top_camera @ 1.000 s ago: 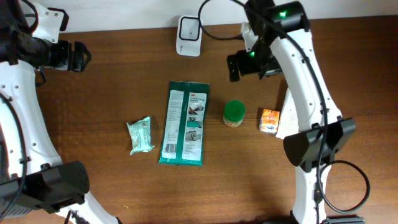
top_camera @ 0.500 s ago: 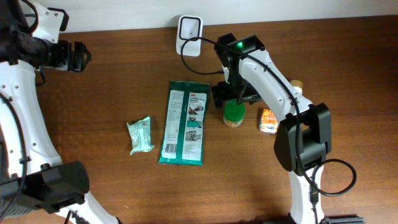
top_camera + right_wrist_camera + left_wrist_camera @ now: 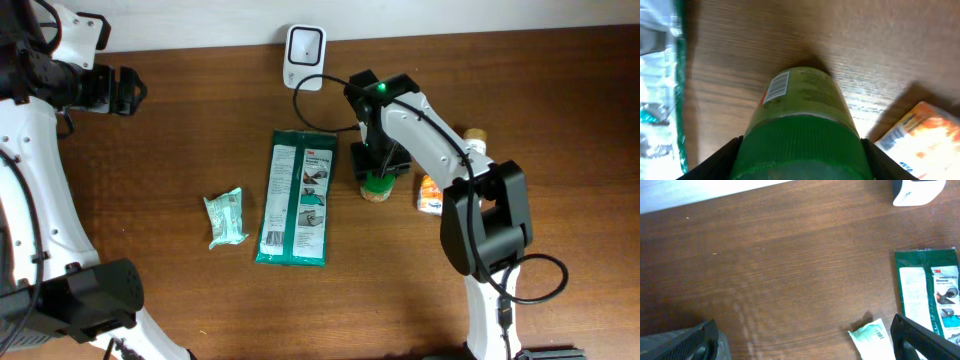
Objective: Scan the item barcode
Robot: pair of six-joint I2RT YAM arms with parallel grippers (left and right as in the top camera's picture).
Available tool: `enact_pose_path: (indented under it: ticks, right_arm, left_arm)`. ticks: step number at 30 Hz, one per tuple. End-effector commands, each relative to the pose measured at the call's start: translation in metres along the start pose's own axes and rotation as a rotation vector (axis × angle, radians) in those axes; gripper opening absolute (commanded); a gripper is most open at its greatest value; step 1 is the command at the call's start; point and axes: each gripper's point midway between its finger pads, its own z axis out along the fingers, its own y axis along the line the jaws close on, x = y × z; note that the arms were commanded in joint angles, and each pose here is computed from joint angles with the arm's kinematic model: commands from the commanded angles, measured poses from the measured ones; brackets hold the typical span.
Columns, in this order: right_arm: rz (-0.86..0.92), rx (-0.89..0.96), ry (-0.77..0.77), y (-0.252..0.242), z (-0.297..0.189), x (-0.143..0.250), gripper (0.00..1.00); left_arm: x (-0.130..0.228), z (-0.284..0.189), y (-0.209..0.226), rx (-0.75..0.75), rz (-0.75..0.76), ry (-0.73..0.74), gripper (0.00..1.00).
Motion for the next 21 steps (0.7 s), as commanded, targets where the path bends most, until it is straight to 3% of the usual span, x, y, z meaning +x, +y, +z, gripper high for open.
enact_pose_path:
  ticks: [1, 4, 11, 21]
  right_arm:
    - [-0.255, -0.005, -0.135, 0.005, -0.043, -0.028, 0.56]
    - [-0.611, 0.009, -0.189, 0.01, -0.059, -0.038, 0.56]
    - [-1.381, 0.062, -0.14, 0.006, -0.052, -0.03, 0.56]
    - [-1.452, -0.015, -0.007, -0.003, -0.004, -0.01, 0.62]
  left_arm:
    - [0.001, 0.004, -0.001, 0.016, 0.015, 0.003, 0.99]
    - [0.001, 0.004, -0.001, 0.016, 0.015, 0.004, 0.99]
    - [0.001, 0.004, -0.001, 0.016, 0.015, 0.004, 1.0]
    - [0.001, 0.004, -0.001, 0.016, 0.015, 0.003, 0.99]
